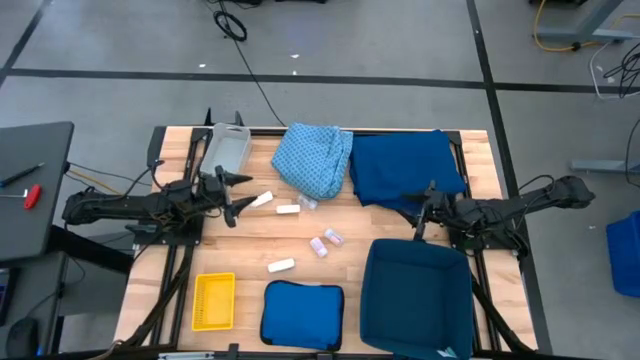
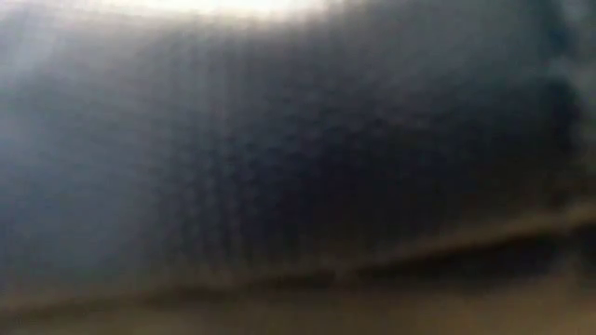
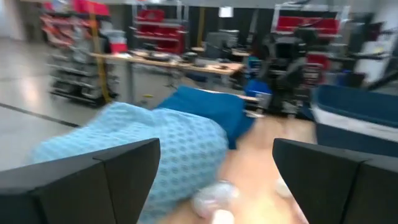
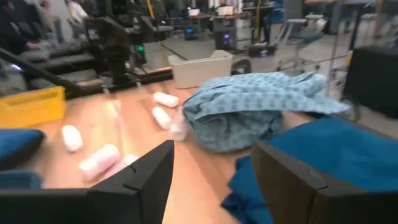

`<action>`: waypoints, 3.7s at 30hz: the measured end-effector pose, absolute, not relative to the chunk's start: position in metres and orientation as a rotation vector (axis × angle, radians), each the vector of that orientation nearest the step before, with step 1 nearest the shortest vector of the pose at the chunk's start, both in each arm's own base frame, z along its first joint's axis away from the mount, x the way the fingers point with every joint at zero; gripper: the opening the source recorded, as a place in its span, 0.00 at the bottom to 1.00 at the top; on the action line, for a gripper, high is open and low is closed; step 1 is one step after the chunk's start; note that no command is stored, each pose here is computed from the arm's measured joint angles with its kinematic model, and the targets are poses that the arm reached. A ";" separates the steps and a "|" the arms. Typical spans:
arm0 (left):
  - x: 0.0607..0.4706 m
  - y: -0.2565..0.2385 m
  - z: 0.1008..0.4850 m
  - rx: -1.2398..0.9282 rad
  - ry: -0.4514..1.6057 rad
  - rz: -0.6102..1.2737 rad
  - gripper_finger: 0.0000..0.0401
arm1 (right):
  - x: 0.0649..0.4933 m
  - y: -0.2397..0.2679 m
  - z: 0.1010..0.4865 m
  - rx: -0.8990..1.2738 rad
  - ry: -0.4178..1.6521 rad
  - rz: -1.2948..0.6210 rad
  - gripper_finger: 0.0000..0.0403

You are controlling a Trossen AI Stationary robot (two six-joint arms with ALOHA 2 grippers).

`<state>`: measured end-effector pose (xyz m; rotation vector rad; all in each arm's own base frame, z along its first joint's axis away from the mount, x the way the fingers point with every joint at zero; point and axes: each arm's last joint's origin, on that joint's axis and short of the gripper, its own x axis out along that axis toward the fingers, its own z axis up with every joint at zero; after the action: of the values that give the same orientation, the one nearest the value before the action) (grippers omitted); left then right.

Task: Pick & place medical supplies in basket/bin
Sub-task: Put the top white rolled gauze into the gray bin

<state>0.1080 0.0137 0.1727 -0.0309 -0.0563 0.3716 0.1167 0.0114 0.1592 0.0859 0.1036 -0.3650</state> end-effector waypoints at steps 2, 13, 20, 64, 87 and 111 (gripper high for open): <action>0.107 0.015 0.174 -0.021 -0.064 0.423 0.79 | 0.120 0.012 0.168 0.048 0.106 -0.388 0.56; 0.107 0.016 0.173 -0.171 -0.092 0.446 0.79 | 0.150 0.008 0.191 -0.100 0.236 -0.475 0.50; 0.108 0.013 0.173 -0.142 -0.081 0.326 0.76 | 0.175 0.003 0.196 -0.125 0.326 -0.441 0.50; 0.222 0.025 0.172 -0.027 1.187 0.533 0.79 | 0.198 0.001 0.195 -0.190 0.452 -0.393 0.50; 0.228 0.060 0.153 -0.170 1.248 0.440 0.77 | 0.198 0.001 0.195 -0.190 0.450 -0.394 0.50; 0.226 0.068 0.152 -0.234 1.248 0.448 0.53 | 0.198 0.001 0.195 -0.189 0.448 -0.394 0.50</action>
<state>0.2263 0.0678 0.1515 -0.2340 1.2482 0.4477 0.1977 0.0011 0.1951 -0.1892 0.4483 -0.3939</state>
